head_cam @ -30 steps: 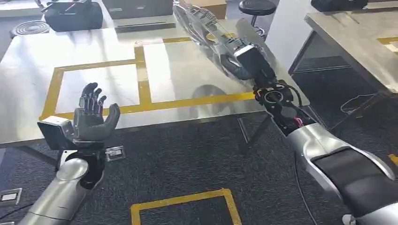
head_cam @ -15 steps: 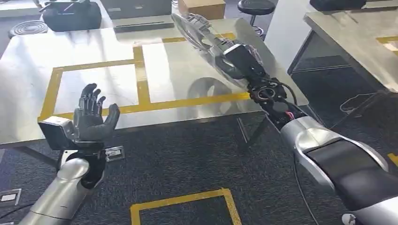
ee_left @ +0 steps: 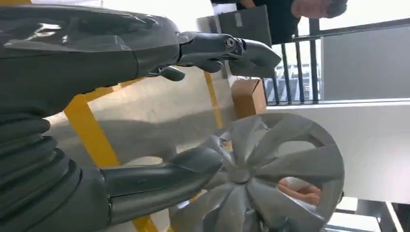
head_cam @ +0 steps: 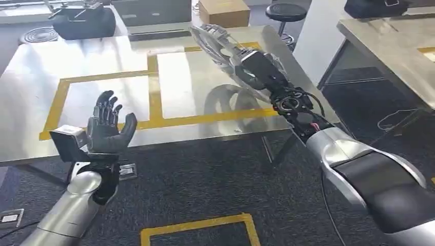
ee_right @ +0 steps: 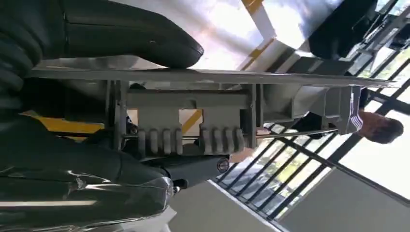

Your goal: Take the parts from the cabinet and place them on the table.

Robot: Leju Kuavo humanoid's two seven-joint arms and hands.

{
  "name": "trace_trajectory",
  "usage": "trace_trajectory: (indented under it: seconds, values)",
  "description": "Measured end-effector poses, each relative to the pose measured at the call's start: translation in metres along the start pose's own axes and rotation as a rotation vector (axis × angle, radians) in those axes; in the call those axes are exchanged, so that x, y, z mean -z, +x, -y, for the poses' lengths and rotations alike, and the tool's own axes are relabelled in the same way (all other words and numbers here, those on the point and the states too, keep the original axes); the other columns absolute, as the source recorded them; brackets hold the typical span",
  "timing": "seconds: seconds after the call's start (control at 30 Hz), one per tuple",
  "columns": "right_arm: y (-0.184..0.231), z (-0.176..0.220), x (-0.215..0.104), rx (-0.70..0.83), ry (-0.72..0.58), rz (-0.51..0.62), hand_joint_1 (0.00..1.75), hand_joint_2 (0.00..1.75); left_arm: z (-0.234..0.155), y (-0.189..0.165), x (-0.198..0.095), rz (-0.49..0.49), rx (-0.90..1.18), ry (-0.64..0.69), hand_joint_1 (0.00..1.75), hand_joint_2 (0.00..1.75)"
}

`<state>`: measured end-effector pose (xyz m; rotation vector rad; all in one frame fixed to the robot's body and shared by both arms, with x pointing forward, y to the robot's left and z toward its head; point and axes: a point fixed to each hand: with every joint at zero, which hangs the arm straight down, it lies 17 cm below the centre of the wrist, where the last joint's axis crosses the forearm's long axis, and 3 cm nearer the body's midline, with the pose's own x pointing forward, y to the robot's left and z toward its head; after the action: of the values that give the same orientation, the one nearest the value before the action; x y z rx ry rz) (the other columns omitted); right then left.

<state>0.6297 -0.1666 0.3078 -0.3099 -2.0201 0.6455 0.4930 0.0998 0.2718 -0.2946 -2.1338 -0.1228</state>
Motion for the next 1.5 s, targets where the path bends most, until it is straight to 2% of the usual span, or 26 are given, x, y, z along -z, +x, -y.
trace_trajectory:
  seconds: [0.23, 0.6, 1.07, 1.1, 1.5]
  values:
    - [0.0, -0.004, 0.002, -0.022, 0.017, -0.011, 1.75, 1.75, 0.0, -0.003, -0.002, -0.009, 0.002, -0.001, 0.0, 1.75]
    - [-0.015, -0.042, -0.003, -0.145, 0.14, -0.091, 1.75, 1.75, 0.01, -0.003, -0.002, 0.005, 0.003, -0.028, 0.0, 1.75]
    - [-0.003, -0.066, 0.003, -0.212, 0.213, -0.085, 1.75, 1.75, 0.02, 0.002, 0.006, 0.026, -0.022, -0.044, 0.0, 1.75]
    - [-0.002, -0.067, 0.003, -0.213, 0.217, -0.084, 0.0, 0.0, 0.02, 0.002, 0.007, 0.026, -0.023, -0.045, 0.0, 1.75]
    - [0.013, -0.087, 0.006, -0.219, 0.261, -0.061, 0.0, 0.0, 0.024, 0.002, 0.008, 0.031, -0.04, -0.041, 0.0, 1.75]
